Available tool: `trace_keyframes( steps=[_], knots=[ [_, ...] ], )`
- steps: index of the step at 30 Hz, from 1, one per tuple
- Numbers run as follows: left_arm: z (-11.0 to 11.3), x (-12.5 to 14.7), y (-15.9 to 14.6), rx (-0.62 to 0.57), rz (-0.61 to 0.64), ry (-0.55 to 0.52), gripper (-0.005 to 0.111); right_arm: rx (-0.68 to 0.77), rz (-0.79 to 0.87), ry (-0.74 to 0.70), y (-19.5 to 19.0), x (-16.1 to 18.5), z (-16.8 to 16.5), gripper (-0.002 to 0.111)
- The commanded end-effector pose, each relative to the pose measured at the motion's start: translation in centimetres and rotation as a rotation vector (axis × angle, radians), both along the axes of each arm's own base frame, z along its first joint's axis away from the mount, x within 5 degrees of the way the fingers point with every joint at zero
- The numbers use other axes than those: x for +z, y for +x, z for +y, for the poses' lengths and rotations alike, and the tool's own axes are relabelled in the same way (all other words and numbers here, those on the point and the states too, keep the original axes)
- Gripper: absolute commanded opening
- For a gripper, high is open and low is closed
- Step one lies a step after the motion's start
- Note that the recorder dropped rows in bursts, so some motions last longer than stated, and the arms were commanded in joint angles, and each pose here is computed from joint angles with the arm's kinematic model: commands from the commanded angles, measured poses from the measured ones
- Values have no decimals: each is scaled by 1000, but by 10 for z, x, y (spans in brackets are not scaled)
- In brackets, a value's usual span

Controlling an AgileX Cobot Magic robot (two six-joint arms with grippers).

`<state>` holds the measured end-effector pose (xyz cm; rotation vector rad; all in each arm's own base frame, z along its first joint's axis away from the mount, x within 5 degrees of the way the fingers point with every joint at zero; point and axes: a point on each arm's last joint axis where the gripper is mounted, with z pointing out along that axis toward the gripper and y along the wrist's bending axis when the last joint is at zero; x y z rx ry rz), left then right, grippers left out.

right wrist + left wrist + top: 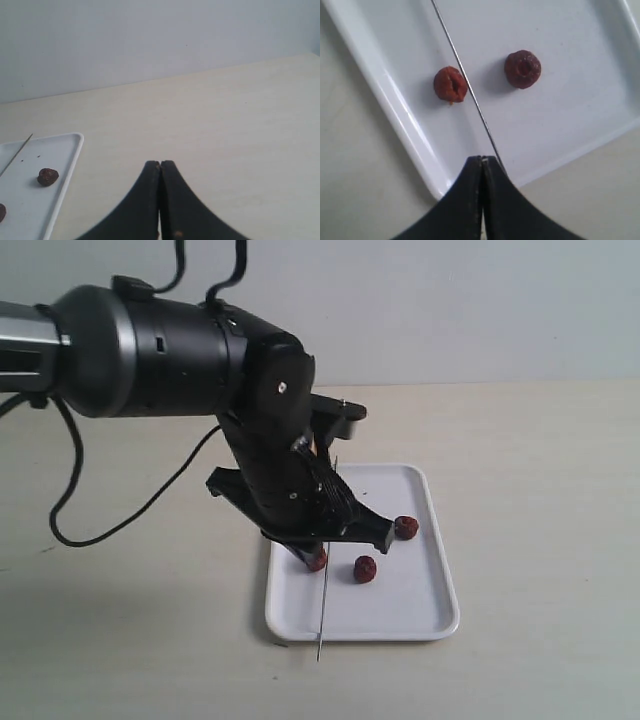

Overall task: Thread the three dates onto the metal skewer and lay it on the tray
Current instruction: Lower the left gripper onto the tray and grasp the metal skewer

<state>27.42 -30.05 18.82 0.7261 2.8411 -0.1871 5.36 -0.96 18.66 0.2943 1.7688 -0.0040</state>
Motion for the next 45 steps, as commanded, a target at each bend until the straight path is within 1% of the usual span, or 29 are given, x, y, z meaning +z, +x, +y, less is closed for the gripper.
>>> trace_keyframes(
  steps=[1, 5, 9, 14, 23, 28, 34, 38, 40, 42, 45],
  knots=[
    [-9, -13, 4, 18, 18, -4, 14, 2, -7, -5, 0, -1, 0, 0],
    [-9, -17, 4, 30, 30, -1, 28, 2, -7, -5, 0, -1, 0, 0],
    [-9, -18, 4, 78, 39, -9, 35, 2, -7, -5, 0, -1, 0, 0],
    [-10, -27, 2, 124, 63, -11, 35, 2, -7, -5, 0, -1, 0, 0],
    [-15, -55, 2, 158, 102, -37, 35, 2, -9, -5, 0, -1, 0, 0],
    [-15, -71, 3, 158, 118, -15, 35, 2, -21, -7, 0, 1, 0, 0],
    [-16, -78, 3, 157, 123, -7, 35, 2, -21, -7, 0, 1, 0, 0],
    [-16, -78, 3, 155, 120, -10, 35, 2, -21, -7, 0, 1, 0, 0],
    [-16, -78, 3, 155, 120, -10, 34, 2, -21, -7, 0, 1, 0, 0],
    [-16, -78, 3, 150, 120, -8, 27, 2, -21, -7, 0, 1, 0, 0],
    [-16, -78, 4, 148, 116, -7, 10, 2, -21, -7, 0, 1, 0, 0]
  ],
)
